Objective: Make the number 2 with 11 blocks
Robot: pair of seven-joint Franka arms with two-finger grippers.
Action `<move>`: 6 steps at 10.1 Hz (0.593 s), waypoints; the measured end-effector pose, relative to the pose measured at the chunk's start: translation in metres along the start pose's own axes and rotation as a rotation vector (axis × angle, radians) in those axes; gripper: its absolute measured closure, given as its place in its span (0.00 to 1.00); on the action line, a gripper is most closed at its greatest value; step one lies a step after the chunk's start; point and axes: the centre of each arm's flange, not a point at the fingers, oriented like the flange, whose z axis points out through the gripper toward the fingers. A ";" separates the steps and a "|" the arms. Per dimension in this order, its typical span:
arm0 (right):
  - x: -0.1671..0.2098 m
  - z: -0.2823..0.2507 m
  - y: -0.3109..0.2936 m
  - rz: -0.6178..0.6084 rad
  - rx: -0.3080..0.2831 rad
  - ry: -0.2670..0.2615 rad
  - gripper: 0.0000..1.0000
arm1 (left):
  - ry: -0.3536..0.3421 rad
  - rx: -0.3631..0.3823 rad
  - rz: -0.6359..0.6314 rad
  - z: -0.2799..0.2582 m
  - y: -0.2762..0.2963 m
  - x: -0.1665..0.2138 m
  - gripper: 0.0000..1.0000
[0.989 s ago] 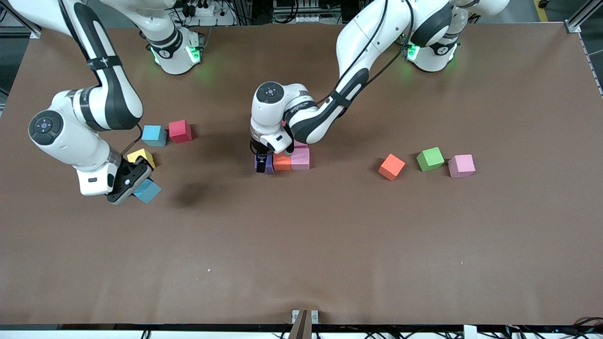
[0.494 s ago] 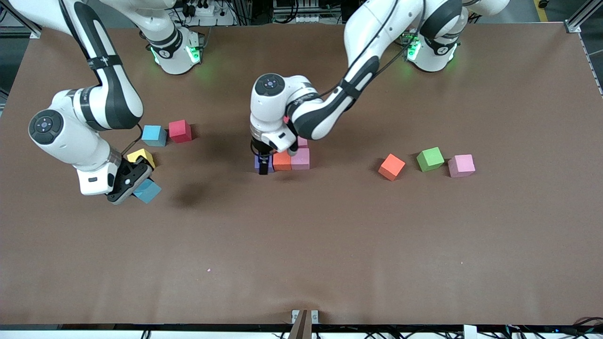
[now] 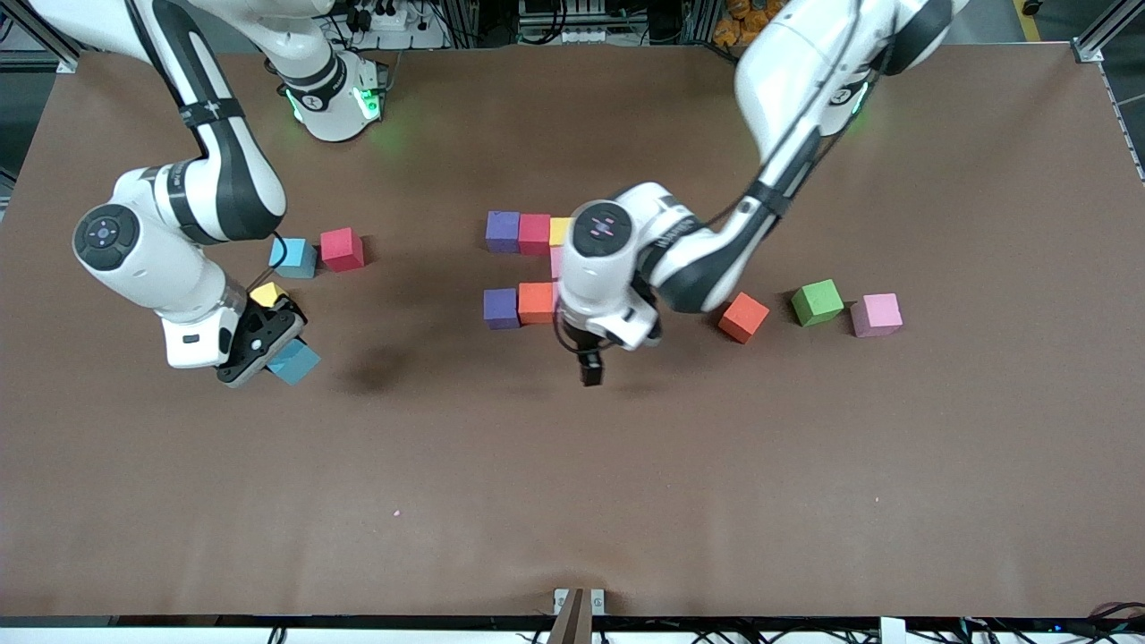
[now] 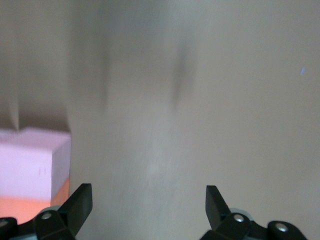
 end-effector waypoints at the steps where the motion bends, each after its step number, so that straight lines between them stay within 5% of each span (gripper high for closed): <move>1: 0.009 -0.001 -0.010 0.022 0.004 0.005 0.41 | 0.019 0.017 0.019 -0.004 0.007 0.026 0.00; 6: 0.051 -0.003 -0.059 0.306 0.019 0.020 0.41 | 0.099 0.058 0.149 -0.022 0.034 0.146 0.00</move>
